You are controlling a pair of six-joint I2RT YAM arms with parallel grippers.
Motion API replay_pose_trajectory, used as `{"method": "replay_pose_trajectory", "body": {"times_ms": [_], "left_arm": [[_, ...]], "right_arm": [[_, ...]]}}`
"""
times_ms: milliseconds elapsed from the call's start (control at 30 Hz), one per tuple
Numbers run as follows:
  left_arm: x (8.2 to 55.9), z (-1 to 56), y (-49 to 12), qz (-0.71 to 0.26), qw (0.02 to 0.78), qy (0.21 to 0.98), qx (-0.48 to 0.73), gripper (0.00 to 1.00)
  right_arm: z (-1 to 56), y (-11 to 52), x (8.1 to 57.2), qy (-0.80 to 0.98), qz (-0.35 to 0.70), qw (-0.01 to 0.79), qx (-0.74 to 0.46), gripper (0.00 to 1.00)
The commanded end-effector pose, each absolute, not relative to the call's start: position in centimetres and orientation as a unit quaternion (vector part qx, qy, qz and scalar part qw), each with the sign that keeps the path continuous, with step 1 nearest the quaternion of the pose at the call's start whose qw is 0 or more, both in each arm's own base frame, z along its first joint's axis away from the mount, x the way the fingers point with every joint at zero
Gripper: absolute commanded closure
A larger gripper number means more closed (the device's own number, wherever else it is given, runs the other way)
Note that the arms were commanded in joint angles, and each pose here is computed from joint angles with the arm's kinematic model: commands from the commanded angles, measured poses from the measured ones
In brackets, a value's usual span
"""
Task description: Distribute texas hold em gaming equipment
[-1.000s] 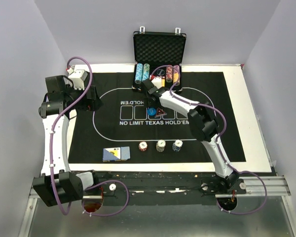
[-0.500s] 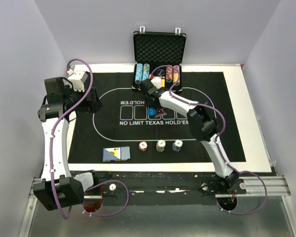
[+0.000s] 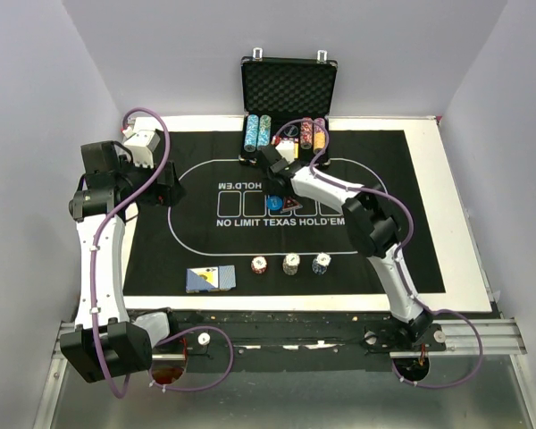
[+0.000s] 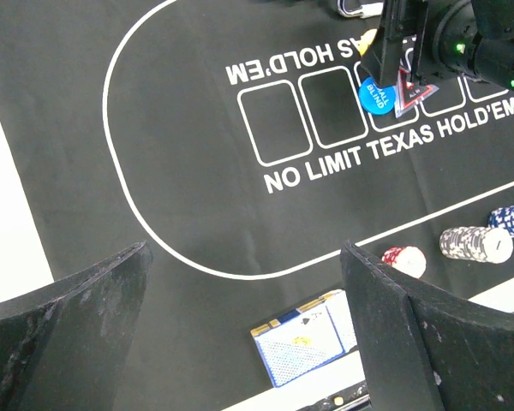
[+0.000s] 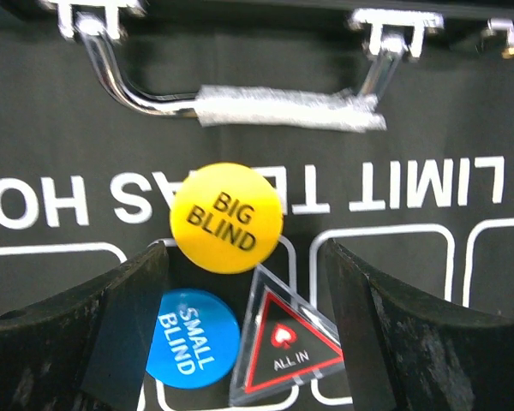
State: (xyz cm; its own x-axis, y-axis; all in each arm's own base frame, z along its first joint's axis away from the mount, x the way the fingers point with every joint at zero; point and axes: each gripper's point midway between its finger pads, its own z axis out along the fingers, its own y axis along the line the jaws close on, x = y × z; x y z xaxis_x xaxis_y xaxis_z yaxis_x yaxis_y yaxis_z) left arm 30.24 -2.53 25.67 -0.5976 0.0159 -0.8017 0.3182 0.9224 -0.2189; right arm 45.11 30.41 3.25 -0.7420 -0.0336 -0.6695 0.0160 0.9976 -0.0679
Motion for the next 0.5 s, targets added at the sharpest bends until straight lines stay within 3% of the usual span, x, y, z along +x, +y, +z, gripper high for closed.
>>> {"method": "replay_pose_trajectory", "body": {"times_ms": [0,300,467], "left_arm": [[29.5,25.6,-2.3,-0.161,0.438,0.879,0.098,0.01],[29.3,25.7,-2.0,-0.152,0.441,0.879,0.1,0.01],[29.4,25.7,-2.0,-0.152,0.439,0.88,0.1,0.01]], "right_arm": [[2.4,31.1,46.1,0.929,-0.053,0.365,-0.016,0.18],[0.7,30.8,46.1,0.932,-0.067,0.356,-0.02,0.25],[0.5,29.2,45.2,0.931,-0.084,0.355,-0.016,0.42]]}}
